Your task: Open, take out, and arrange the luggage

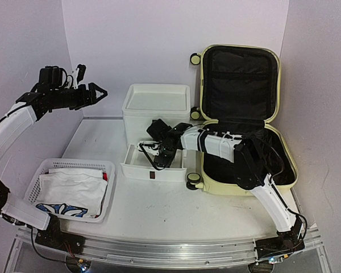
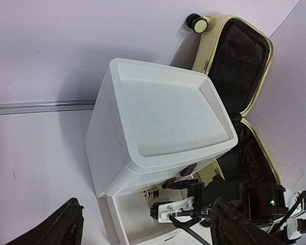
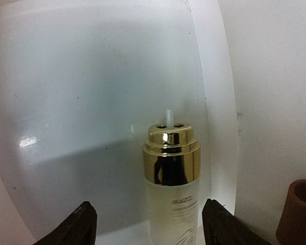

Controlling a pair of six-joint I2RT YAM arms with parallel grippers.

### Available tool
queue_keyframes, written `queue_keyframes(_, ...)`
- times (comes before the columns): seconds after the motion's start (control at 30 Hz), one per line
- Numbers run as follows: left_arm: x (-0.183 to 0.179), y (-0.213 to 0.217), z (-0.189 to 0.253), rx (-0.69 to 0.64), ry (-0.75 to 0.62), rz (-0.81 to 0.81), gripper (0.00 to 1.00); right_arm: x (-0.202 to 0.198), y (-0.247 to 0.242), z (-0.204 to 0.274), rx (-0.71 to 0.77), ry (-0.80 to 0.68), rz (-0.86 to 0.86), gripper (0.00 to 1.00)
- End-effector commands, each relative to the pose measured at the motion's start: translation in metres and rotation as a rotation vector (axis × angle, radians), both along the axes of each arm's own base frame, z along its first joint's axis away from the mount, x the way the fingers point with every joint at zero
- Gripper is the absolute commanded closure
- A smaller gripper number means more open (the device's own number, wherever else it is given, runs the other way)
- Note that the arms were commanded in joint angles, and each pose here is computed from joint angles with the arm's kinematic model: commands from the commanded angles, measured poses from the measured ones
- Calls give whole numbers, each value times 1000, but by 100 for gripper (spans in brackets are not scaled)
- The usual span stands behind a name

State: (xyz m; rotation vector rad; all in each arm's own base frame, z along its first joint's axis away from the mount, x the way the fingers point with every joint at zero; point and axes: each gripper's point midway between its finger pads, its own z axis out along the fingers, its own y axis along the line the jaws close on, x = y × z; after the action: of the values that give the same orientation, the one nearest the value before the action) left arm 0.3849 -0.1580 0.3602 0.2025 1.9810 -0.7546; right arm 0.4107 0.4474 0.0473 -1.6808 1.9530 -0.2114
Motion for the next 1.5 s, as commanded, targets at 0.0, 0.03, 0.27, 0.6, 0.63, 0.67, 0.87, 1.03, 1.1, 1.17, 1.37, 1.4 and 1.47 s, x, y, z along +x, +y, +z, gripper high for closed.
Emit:
queue_keyframes(0.0, 3, 1, 5, 8, -32, -8, 14, -28, 5, 98, 119, -58, -30, 25)
queue_keyframes(0.03, 3, 0, 4, 6, -29, -12, 14, -32, 0, 103, 123, -57, -50, 23)
queue_keyframes(0.27, 6, -4, -3, -5, -1, -28, 14, -65, -28, 122, 218, 15, -175, 2)
queue_keyframes(0.6, 6, -8, -6, -26, 20, -47, 14, -113, -32, 80, 188, 125, -141, 2)
queue_keyframes(0.63, 6, -9, -7, -25, 23, -48, 13, -118, -28, 76, 191, 148, -126, 4)
queue_keyframes(0.67, 7, -9, -7, -25, 24, -47, 14, -123, -23, 72, 198, 177, -108, 8)
queue_keyframes(0.87, 10, -9, -12, -20, 34, -45, 14, -144, -2, 41, 205, 315, -61, 50)
queue_keyframes(1.03, 10, -9, -14, -23, 41, -47, 13, -149, 12, 19, 203, 384, -38, 63)
queue_keyframes(1.1, 11, -10, -15, -23, 43, -50, 13, -141, 13, 9, 180, 356, -51, 62)
queue_keyframes(1.17, 10, -10, -15, -23, 44, -50, 14, -119, 6, 4, 130, 242, -111, 60)
queue_keyframes(1.37, 11, -10, -15, -22, 43, -47, 14, -63, -3, 12, 57, -82, -155, 45)
queue_keyframes(1.4, 11, -9, -15, -22, 43, -47, 13, -57, -1, 13, 57, -107, -148, 43)
queue_keyframes(1.47, 11, -9, -15, -21, 44, -47, 14, -47, 3, 15, 57, -134, -142, 42)
